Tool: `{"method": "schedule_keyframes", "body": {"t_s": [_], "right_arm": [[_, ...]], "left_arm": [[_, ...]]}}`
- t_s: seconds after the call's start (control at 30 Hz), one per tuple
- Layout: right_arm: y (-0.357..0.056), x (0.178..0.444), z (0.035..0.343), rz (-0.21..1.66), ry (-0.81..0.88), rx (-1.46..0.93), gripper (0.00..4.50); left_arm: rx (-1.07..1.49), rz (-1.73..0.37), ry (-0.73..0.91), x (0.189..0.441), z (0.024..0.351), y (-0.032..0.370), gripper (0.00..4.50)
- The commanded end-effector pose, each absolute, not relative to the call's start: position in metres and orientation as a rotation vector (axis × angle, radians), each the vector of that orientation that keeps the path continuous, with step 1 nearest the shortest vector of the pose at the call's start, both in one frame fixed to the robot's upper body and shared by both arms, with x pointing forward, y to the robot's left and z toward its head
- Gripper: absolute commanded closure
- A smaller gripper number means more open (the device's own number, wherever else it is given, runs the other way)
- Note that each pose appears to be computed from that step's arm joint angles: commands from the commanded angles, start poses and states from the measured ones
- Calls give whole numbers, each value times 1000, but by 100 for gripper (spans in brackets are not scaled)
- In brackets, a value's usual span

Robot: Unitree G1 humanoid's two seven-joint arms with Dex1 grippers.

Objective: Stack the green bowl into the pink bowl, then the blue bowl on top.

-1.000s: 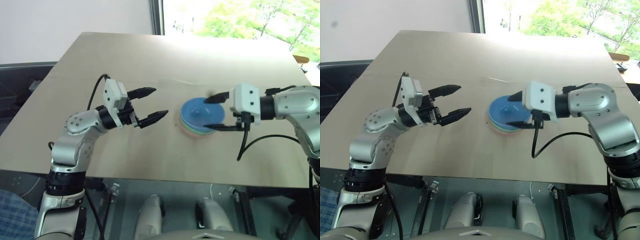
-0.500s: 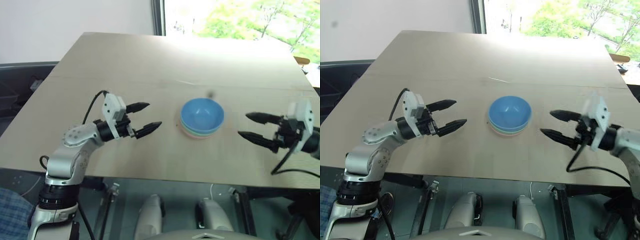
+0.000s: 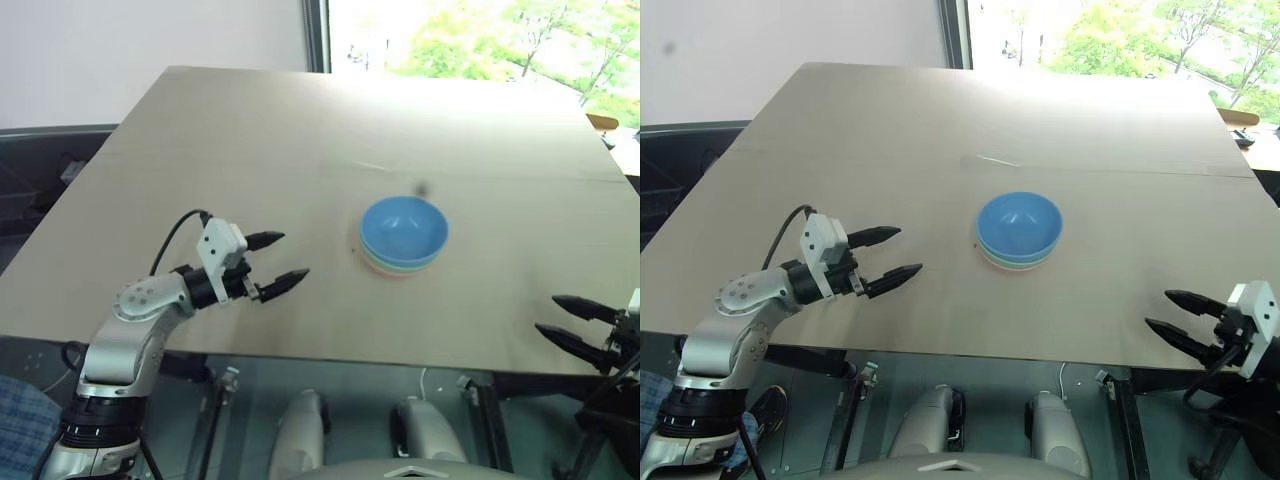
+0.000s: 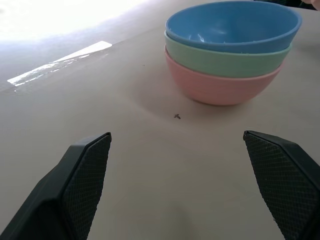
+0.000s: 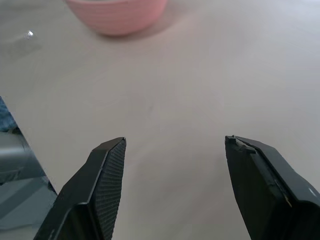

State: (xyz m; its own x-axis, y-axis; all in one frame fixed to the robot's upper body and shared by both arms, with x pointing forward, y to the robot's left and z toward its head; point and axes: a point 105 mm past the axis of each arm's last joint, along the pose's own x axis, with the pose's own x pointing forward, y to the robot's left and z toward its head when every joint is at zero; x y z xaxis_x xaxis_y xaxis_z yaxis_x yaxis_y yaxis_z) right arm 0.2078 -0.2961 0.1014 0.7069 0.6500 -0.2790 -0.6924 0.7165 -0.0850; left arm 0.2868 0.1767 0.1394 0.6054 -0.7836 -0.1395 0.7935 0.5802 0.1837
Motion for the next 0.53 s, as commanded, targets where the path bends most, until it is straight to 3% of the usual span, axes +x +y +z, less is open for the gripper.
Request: {"method": "schedule_keyframes", "body": {"t_s": [0.03,0.37,0.53], "right_arm": [[-302,209,117,741,168,-242,117],[-288,219,138,769,-2,-276,117],[-288,221,135,785,7,-288,117]], "left_arm": [[274,-901,-1,286,151,184,0],[278,-898,-14,285,151,185,0],[295,-894,-26,284,150,184,0]]}}
